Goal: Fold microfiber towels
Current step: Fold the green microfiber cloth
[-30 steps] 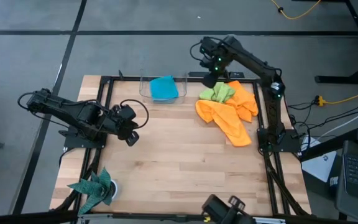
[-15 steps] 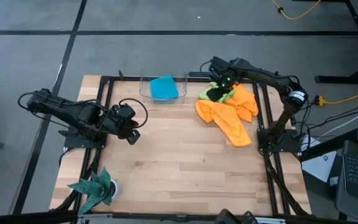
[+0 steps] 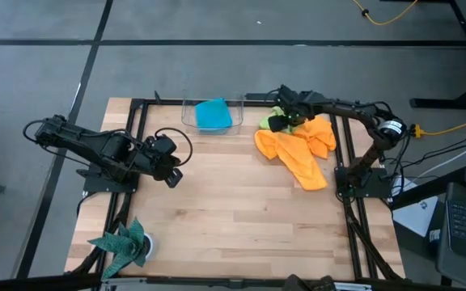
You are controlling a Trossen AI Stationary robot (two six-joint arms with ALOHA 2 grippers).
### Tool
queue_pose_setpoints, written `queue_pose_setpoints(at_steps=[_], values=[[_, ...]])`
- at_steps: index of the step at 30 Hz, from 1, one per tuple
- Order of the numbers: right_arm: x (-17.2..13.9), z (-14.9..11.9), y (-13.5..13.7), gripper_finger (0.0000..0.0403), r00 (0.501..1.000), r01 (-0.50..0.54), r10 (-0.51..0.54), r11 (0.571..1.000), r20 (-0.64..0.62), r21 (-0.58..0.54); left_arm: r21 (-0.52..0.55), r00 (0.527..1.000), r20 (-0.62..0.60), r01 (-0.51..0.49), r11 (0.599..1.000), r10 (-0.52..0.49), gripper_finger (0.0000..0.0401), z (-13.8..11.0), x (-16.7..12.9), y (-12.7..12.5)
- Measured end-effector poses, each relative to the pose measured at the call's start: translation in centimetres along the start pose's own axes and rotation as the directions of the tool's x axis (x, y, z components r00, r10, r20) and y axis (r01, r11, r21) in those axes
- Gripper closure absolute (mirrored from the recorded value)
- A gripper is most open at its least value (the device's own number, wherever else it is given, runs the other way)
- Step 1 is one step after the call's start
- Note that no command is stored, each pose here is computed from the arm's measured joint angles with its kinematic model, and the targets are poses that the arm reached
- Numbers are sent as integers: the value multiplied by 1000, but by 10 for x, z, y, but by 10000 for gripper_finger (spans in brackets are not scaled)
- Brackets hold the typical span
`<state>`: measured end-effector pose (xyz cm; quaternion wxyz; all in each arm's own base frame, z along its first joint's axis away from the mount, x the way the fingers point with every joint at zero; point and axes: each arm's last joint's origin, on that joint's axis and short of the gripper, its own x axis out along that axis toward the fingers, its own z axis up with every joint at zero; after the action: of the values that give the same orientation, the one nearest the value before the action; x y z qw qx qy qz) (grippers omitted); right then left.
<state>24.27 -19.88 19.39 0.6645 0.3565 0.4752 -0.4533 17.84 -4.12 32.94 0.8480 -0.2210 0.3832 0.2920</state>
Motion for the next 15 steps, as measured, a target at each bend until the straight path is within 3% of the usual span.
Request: queue_pose_setpoints(at_steps=[8,11,15], values=[[10,-4,-2,247,1000,12,-11,1000,22,-1,-5,1000,4,6,1000,-6,376,0,0,-1],[8,-2,-1,288,999,30,-28,999,45,-35,-4,1000,4,6,1000,-6,376,0,0,-1],[-2,7,4,380,996,25,-13,990,87,-138,-5,1000,4,6,1000,-6,376,0,0,-1]])
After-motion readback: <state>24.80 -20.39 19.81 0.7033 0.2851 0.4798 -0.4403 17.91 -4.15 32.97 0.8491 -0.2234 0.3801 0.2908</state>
